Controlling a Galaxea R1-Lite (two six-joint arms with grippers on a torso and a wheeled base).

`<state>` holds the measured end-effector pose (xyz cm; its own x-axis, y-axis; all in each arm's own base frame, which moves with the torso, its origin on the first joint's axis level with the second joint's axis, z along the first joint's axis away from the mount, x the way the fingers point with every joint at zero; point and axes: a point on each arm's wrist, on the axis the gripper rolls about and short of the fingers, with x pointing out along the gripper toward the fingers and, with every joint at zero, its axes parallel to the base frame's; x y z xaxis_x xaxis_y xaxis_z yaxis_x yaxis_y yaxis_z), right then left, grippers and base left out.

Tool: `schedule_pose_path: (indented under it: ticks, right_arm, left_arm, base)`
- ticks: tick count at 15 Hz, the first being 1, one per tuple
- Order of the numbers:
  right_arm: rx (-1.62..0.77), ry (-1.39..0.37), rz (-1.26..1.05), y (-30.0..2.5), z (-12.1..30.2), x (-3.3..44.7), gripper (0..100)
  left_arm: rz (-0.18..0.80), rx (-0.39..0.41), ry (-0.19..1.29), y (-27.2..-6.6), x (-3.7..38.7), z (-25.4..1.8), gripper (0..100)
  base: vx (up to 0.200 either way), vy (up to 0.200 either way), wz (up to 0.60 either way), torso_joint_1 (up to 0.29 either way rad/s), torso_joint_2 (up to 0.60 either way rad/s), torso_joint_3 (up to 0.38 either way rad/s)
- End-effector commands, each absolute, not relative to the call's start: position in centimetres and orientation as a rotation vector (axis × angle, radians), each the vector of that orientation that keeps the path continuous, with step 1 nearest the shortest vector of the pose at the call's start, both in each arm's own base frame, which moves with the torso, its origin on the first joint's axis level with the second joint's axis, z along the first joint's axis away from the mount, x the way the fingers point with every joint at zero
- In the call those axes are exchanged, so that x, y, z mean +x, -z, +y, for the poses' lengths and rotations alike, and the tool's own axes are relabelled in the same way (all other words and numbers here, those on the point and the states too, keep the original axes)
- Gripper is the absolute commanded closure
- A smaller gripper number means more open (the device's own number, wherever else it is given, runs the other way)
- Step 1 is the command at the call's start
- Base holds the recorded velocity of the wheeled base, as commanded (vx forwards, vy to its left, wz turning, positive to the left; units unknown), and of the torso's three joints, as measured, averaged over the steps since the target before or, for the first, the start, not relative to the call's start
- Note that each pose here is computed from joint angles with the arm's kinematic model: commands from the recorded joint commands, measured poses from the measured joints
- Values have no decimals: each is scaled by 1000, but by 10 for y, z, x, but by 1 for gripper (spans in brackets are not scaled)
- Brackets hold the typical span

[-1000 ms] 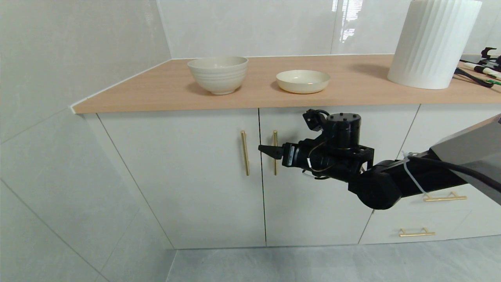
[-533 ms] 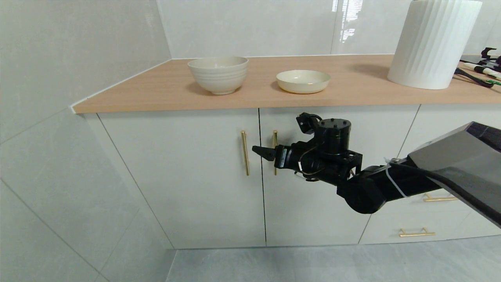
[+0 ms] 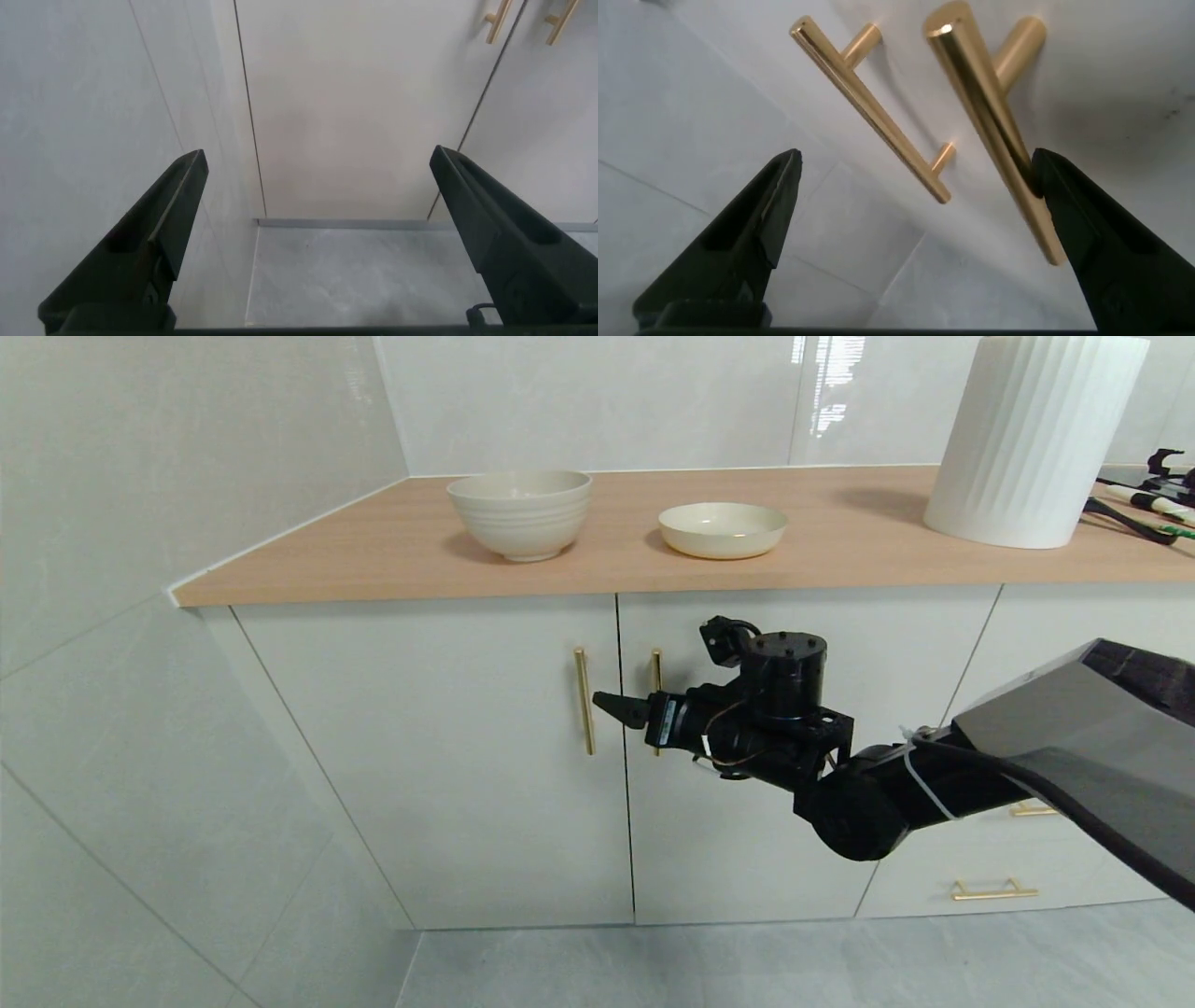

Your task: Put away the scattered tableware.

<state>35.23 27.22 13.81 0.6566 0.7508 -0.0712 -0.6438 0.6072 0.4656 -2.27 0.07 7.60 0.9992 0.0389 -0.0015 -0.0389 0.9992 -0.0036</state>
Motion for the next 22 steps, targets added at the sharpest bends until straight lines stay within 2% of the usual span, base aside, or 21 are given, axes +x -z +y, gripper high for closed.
schedule_pose_path:
  ticks: [1, 7, 13, 14, 18, 22]
  right_arm:
    - [445, -859, 282, -150, 270, 338, 0]
    - [434, -1006, 357, -159, 251, 306, 0]
    - [430, -1140, 327, -164, 242, 275, 0]
    - [424, -1205, 342, -168, 236, 265, 0]
    - [411, -1213, 396, -157, 227, 254, 0]
    - [412, -1222, 387, -163, 222, 245, 0]
  left_arm:
    - [1, -5, -40, -76, -23, 1, 0]
    - [1, -5, -40, -76, -23, 1, 0]
    - [1, -5, -40, -76, -23, 1, 0]
    - [1, -3, -40, -76, -23, 1, 0]
    - [1, -5, -40, -76, -23, 1, 0]
    - [1, -3, -40, -76, -23, 1, 0]
  base:
    - [0, 0, 0, 0, 0, 0]
    - [0, 0, 0, 0, 0, 0]
    - [0, 0, 0, 0, 0, 0]
    - [0, 0, 0, 0, 0, 0]
    - [0, 0, 0, 0, 0, 0]
    - [0, 0, 0, 0, 0, 0]
